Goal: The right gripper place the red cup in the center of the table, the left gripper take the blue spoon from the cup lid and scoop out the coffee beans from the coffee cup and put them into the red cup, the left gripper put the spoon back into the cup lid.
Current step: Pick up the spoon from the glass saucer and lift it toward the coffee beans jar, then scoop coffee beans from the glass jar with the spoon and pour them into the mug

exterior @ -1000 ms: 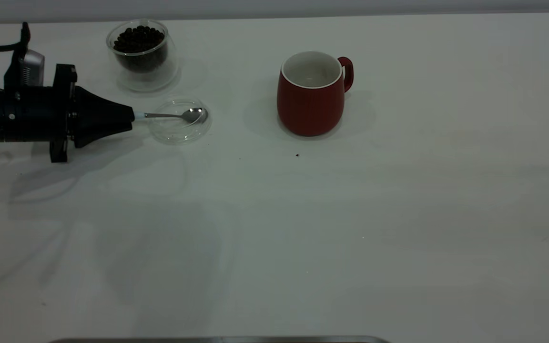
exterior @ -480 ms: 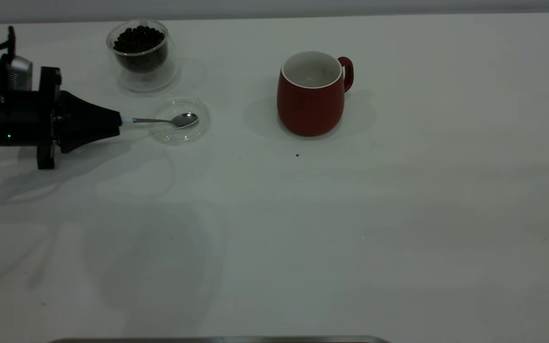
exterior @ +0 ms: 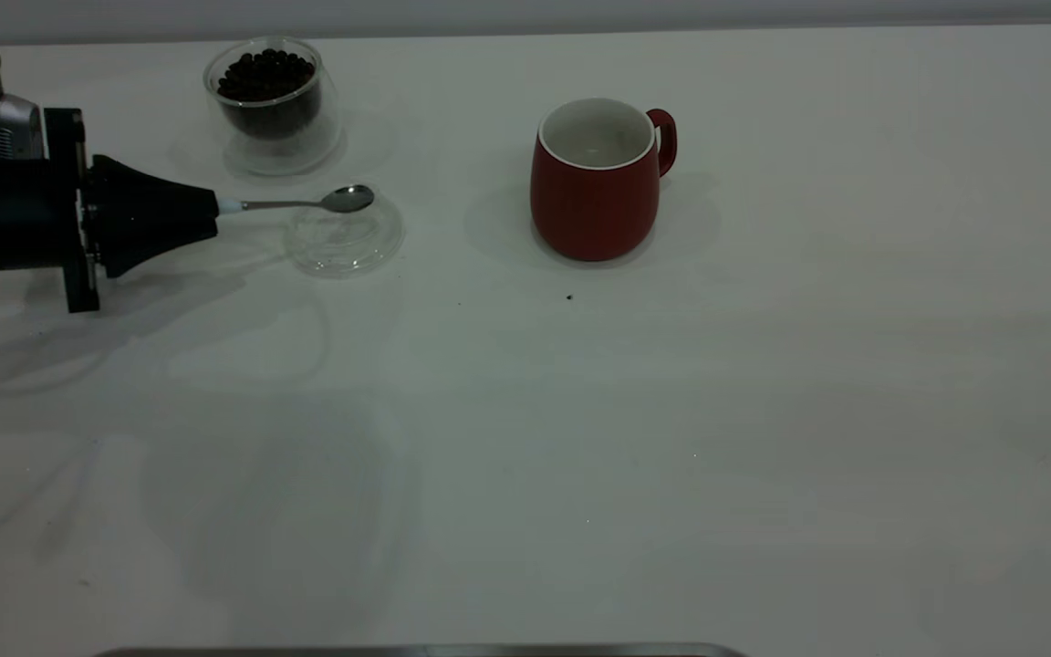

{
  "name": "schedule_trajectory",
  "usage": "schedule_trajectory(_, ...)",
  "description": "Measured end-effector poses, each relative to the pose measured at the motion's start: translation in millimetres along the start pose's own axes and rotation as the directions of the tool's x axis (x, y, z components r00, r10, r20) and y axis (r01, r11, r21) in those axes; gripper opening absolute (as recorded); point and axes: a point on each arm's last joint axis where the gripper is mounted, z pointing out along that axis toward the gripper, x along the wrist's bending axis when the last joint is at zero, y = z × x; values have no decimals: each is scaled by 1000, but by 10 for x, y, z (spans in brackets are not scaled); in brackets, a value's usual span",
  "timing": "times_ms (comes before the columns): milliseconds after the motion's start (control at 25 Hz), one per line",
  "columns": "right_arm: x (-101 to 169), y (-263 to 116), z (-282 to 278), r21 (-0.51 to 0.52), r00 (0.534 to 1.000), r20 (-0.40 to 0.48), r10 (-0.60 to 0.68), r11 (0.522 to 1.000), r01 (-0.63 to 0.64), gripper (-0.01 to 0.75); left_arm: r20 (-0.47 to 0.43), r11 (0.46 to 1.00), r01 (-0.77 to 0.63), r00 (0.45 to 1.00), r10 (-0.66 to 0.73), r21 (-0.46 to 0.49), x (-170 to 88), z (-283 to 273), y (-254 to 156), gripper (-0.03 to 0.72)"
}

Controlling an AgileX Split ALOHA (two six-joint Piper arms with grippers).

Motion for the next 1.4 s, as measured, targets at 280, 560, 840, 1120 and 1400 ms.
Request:
schedule_trajectory(280, 0, 0, 0, 0, 1000, 0, 0, 1000, 0, 590, 30, 996, -73, 997, 75, -54, -419, -216, 255, 118)
schedule_trajectory(560, 0, 0, 0, 0, 1000, 0, 0, 1000, 0, 590, 12, 957, -251, 967, 255, -146, -980, -684, 757, 118)
schedule_trajectory(840, 0, 0, 0, 0, 1000, 0, 0, 1000, 0, 590, -140, 896, -443, 889, 437, -18, -964, -730, 847, 118)
schedule_trajectory(1120, 0, 0, 0, 0, 1000, 0, 0, 1000, 0, 590, -263, 823, -569, 792, 551, 10, -872, -726, 906, 118)
schedule_trajectory(1400, 0, 0, 0, 0, 1000, 0, -1, 1000, 1, 590, -284, 760, -648, 721, 632, 45, -925, -492, 906, 118)
